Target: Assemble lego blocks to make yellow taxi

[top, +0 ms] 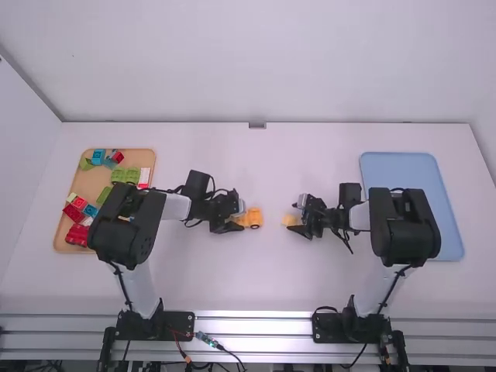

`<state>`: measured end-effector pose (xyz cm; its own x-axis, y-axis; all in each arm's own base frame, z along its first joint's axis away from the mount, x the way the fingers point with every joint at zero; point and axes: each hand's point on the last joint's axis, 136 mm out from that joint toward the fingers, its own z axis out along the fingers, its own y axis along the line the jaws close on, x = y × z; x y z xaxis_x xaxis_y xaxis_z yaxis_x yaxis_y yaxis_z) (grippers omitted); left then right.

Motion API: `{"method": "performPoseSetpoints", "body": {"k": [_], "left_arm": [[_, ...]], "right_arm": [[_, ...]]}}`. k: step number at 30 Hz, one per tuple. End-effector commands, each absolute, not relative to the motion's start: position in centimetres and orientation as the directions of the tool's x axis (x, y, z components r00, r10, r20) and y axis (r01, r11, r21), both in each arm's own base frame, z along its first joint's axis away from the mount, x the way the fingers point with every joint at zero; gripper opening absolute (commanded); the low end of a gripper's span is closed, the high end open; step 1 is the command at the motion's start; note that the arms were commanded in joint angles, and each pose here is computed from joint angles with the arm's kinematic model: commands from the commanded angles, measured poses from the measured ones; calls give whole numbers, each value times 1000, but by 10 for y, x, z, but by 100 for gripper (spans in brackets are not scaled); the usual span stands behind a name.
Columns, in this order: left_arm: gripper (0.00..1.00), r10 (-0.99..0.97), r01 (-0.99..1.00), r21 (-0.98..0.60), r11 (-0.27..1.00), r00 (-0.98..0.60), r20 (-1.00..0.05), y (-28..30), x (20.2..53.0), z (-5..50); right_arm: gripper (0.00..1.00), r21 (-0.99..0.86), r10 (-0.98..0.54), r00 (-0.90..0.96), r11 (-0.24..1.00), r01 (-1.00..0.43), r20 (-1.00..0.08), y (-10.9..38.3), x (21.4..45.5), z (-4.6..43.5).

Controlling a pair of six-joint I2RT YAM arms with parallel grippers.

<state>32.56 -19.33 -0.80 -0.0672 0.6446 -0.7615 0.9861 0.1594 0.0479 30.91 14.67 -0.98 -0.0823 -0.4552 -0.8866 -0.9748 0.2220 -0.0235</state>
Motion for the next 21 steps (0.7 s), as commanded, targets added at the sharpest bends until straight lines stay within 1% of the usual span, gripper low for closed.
{"method": "performPoseSetpoints", "body": {"k": [1,6,14,18,21], "left_arm": [[46,626,989,41,140,-56,-777,-198,324,-5],[45,626,989,38,142,-60,-777,-198,324,-6],[45,626,989,35,145,-65,-777,-198,324,-6],[45,626,989,36,145,-64,-777,-198,324,-6],[44,626,989,37,144,-62,-778,-198,324,-5]], "right_arm": [[85,-1,-447,-91,201,-980,-890,153,302,-12],[89,7,-466,-111,218,-976,-878,152,304,-16],[88,3,-461,-101,210,-978,-882,154,303,-17],[89,20,-442,-123,230,-973,-889,155,310,-25],[91,60,-414,-153,228,-972,-897,154,314,-26]]}}
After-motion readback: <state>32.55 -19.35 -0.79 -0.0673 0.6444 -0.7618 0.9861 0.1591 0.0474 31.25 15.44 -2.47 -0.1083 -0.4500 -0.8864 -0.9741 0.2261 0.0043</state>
